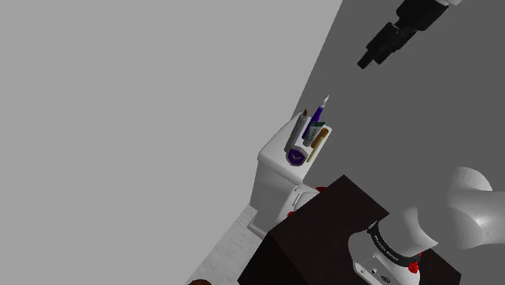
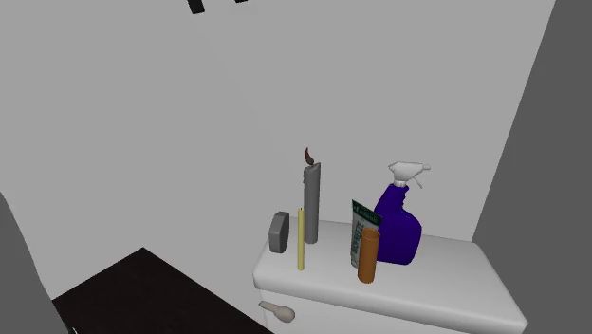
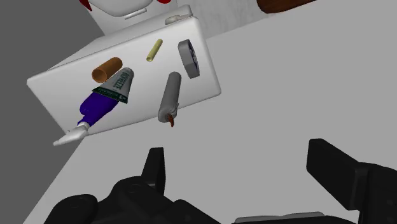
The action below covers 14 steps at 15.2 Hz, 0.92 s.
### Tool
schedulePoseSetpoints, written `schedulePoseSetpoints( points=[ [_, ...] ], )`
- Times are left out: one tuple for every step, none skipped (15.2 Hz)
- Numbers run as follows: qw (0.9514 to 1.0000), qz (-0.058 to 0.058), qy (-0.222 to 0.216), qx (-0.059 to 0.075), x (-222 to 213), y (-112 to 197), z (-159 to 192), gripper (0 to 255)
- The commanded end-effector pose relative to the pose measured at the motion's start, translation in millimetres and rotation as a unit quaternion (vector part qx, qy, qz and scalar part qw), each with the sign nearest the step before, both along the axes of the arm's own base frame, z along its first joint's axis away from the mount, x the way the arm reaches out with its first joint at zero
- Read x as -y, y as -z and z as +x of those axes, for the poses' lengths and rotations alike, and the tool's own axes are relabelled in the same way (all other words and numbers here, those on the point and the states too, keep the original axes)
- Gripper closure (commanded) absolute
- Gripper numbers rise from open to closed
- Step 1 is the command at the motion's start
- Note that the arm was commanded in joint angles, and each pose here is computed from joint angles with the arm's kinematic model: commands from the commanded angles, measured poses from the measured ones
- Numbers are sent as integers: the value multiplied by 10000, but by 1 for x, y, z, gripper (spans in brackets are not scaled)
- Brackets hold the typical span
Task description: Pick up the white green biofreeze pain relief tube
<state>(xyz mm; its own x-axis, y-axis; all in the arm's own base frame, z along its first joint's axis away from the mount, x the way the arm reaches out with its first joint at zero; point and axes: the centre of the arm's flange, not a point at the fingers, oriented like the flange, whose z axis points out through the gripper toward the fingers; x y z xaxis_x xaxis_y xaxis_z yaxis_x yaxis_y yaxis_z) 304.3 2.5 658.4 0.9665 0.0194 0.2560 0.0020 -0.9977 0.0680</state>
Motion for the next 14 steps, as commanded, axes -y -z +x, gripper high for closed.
schedulePoseSetpoints(
  points=[
    [10000,0,0,0,0,0,0,0],
    [9999,-14,-132,-32,8,10,4,0],
    [9996,-27,-265,-64,16,20,8,0],
    [9992,-41,-397,-96,24,31,12,0],
    [9985,-54,-529,-128,32,41,16,0],
    [9977,-67,-661,-160,39,51,21,0],
    [9966,-81,-793,-192,47,61,25,0],
    [9954,-94,-925,-224,55,72,30,0],
    [9940,-108,-1057,-255,62,82,35,0],
    [9924,-121,-1188,-287,69,92,40,0],
    [9907,-135,-1319,-319,77,103,45,0],
    [9887,-148,-1450,-351,84,113,50,0],
    [9866,-161,-1581,-382,91,123,56,0],
    [9842,-175,-1711,-414,97,134,61,0]
  ],
)
